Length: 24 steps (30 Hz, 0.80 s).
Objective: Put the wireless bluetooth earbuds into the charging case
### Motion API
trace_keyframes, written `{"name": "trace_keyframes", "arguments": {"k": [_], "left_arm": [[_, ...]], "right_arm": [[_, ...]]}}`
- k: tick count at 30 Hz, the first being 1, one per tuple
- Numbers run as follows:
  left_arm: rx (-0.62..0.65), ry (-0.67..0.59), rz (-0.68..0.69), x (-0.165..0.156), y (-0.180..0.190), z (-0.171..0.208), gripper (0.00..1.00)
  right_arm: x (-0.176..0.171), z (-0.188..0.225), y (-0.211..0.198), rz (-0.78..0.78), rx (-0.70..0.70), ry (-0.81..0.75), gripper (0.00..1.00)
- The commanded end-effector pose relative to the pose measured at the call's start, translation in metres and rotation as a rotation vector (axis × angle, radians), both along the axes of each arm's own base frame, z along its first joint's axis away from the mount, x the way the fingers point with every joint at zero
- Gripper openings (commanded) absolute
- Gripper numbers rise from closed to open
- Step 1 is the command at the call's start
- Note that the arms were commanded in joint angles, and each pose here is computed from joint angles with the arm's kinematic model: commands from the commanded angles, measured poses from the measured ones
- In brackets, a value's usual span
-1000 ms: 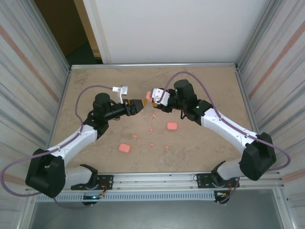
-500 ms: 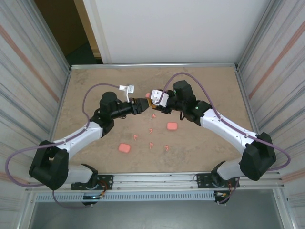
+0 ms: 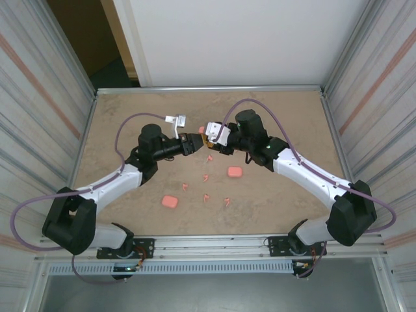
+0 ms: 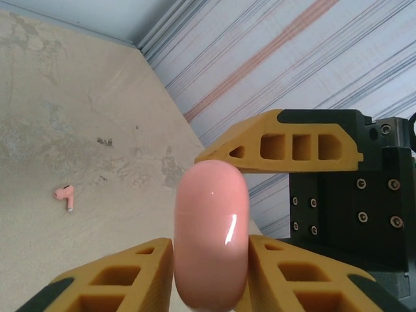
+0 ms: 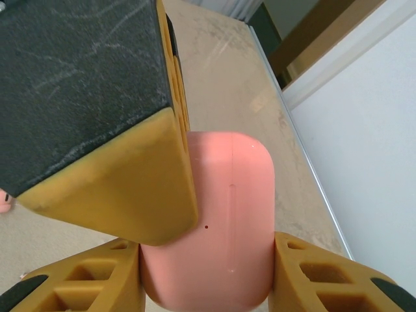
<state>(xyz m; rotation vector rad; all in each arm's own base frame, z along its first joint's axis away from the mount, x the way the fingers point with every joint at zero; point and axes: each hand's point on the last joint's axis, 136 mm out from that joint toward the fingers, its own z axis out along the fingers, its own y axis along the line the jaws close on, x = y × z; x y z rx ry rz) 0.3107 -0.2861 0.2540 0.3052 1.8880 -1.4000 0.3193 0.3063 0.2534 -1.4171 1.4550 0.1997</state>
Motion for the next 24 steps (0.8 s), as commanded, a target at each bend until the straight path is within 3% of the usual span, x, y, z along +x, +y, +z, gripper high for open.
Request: {"name": "trace_keyframes", "arguments": {"k": [1, 16, 21, 24], "left_arm": [[-0.030, -0.046, -0.041, -0.003, -0.009, 0.019, 0.32], [-0.054, -0.081, -0.049, -0.006, -0.008, 0.027, 0.20], [-0.066, -0.118, -0.032, -0.008, -0.004, 0.032, 0.16], [-0.070, -0.148, -0.016, -0.008, -0.001, 0.035, 0.16]], "right_arm": [[-0.006, 0.009, -0.001, 0.007, 0.009, -0.024, 0.36], [-0.010, 0.008, 0.003, 0.031, 0.043, 0.033, 0.38], [-0.014, 0.020, -0.002, 0.049, 0.124, 0.107, 0.51], [-0.018, 0.031, -0.005, 0.066, 0.192, 0.152, 0.63]]}}
